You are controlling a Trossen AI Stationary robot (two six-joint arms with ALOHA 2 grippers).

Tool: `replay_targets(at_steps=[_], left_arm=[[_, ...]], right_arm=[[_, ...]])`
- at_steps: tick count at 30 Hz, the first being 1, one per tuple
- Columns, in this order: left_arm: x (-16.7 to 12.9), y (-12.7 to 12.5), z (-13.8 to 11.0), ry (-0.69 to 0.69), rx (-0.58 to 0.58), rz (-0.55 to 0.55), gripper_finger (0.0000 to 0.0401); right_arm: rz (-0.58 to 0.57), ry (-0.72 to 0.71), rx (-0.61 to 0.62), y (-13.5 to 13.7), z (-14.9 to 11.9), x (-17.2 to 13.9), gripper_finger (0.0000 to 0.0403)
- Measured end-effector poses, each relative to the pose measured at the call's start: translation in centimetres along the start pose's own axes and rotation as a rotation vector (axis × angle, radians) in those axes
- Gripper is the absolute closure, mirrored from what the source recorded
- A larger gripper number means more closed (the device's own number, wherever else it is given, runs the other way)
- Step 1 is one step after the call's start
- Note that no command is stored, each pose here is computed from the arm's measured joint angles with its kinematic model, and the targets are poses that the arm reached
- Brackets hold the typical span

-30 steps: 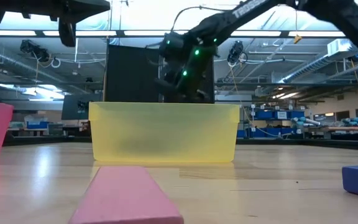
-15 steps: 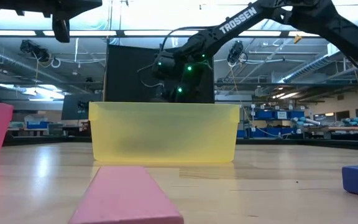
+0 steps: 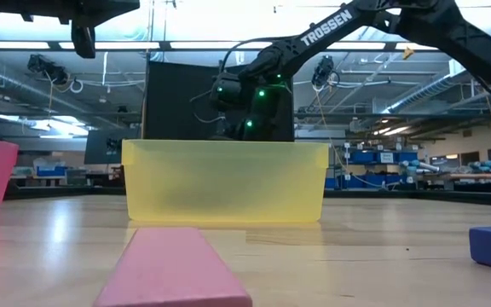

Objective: Sort blocks
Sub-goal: Put the top blue block into the yellow bin

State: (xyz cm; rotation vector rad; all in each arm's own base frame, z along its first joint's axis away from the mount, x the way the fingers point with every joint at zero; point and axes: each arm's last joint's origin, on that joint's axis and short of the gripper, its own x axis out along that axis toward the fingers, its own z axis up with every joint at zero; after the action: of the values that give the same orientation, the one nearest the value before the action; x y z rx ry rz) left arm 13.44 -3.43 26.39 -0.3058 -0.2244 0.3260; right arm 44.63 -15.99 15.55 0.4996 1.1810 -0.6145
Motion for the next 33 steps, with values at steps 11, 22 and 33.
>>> replay_targets(at_steps=[11,22,33], left_arm=[[0.01,-0.01,0.01,-0.001,-0.001,0.0,0.0395],[0.01,-0.01,0.01,-0.001,-0.001,0.0,0.0395],[0.01,-0.01,0.01,-0.001,-0.001,0.0,0.0395]], right_arm=[[-0.02,0.068,-0.037,-0.12,-0.26,-0.28,0.0127],[0.019,0.039,-0.144,0.25,0.19,-0.61,0.0149],[0.035,0.029,-0.162,0.34,0.31,-0.61,0.0086]])
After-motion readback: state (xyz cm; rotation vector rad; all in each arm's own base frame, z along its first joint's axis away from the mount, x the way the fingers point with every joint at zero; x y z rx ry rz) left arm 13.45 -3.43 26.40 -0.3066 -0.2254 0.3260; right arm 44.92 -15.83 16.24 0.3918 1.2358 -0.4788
